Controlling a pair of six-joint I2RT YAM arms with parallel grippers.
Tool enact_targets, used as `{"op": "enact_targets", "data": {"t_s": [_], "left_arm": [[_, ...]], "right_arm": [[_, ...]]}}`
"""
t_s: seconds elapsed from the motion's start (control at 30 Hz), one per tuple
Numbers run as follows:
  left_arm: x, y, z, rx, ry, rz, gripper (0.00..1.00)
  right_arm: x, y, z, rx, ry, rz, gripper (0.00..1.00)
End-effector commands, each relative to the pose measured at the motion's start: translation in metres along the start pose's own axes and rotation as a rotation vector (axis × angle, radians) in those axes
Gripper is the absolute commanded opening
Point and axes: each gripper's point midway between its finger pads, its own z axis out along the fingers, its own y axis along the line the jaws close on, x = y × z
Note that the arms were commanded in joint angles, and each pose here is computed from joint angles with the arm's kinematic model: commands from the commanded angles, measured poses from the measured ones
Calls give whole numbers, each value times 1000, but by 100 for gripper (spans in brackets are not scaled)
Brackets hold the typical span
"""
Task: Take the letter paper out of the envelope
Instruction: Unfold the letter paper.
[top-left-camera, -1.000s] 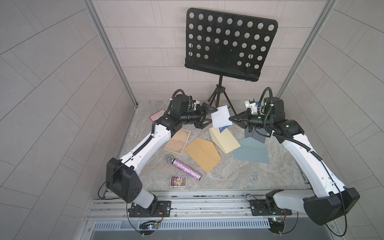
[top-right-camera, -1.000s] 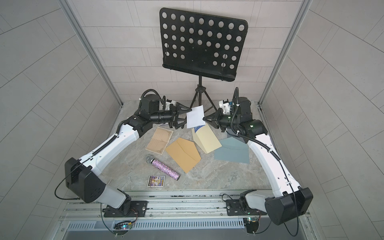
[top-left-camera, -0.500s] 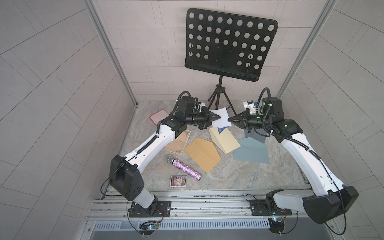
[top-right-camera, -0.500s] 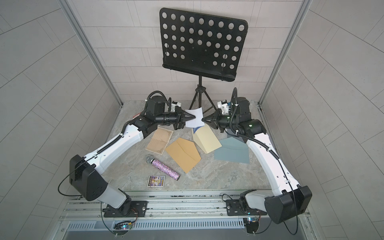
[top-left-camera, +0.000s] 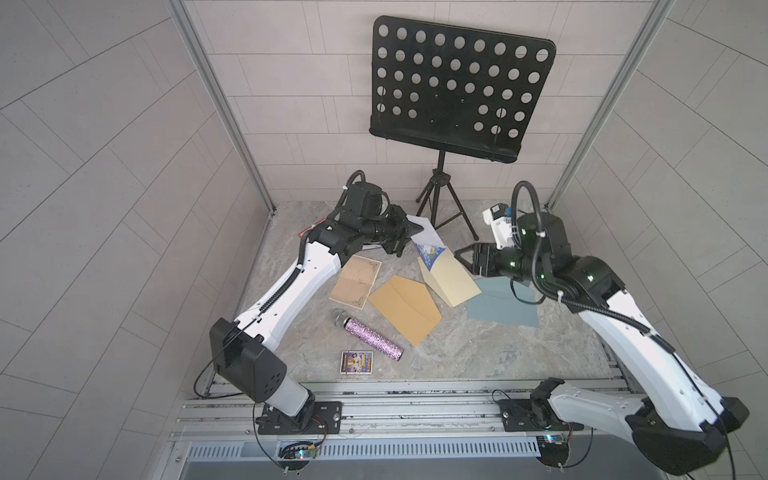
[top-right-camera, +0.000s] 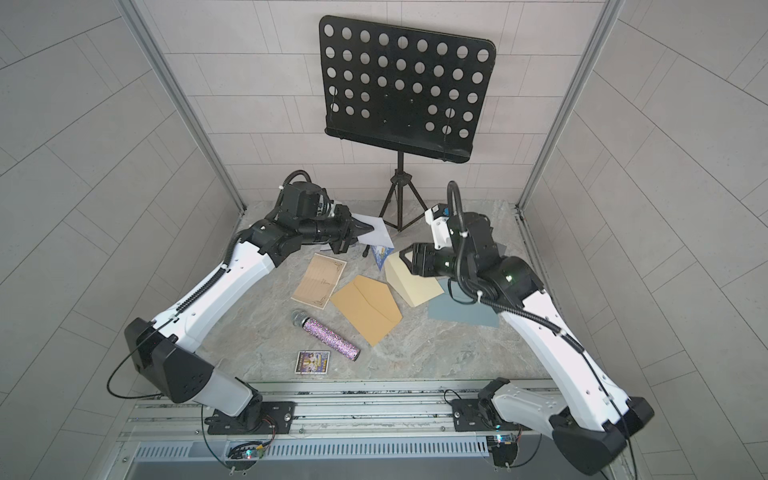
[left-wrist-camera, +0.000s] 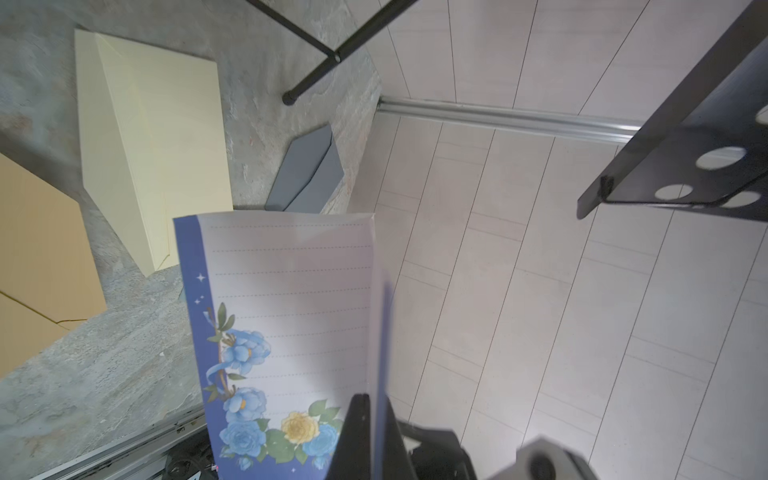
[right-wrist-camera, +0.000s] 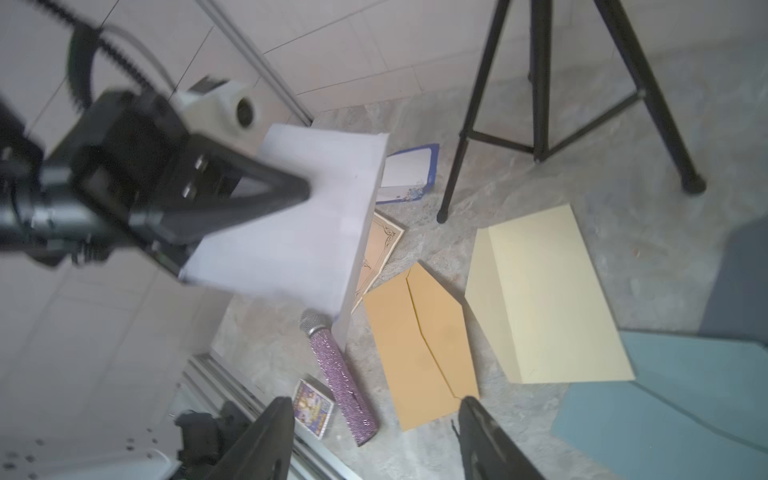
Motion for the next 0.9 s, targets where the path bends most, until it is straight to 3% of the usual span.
{"op": "enact_targets", "data": {"t_s": [0.0, 0.03, 0.13, 0.23, 0.53, 0.87], "left_arm": [[-3, 0, -16, -51, -48, -3, 0], [-2, -1, -16, -57, -47, -1, 0], [-3, -2, -21, -74, -60, 10, 0], [-3, -2, -22, -77, -62, 12, 0], [-1, -5, -26, -68, -63, 18, 0], [2, -5, -27, -68, -52, 20, 0]], "right_arm": [[-13, -8, -14, 204, -217, -406, 85], [-11, -3, -15, 225, -262, -491, 100], [-10, 10, -6, 260, -332, -674, 100], [-25, 23, 5, 264, -389, -721, 100], [-37, 36, 51, 302, -364, -723, 98], [-42, 31, 69, 363, -333, -670, 88]]}}
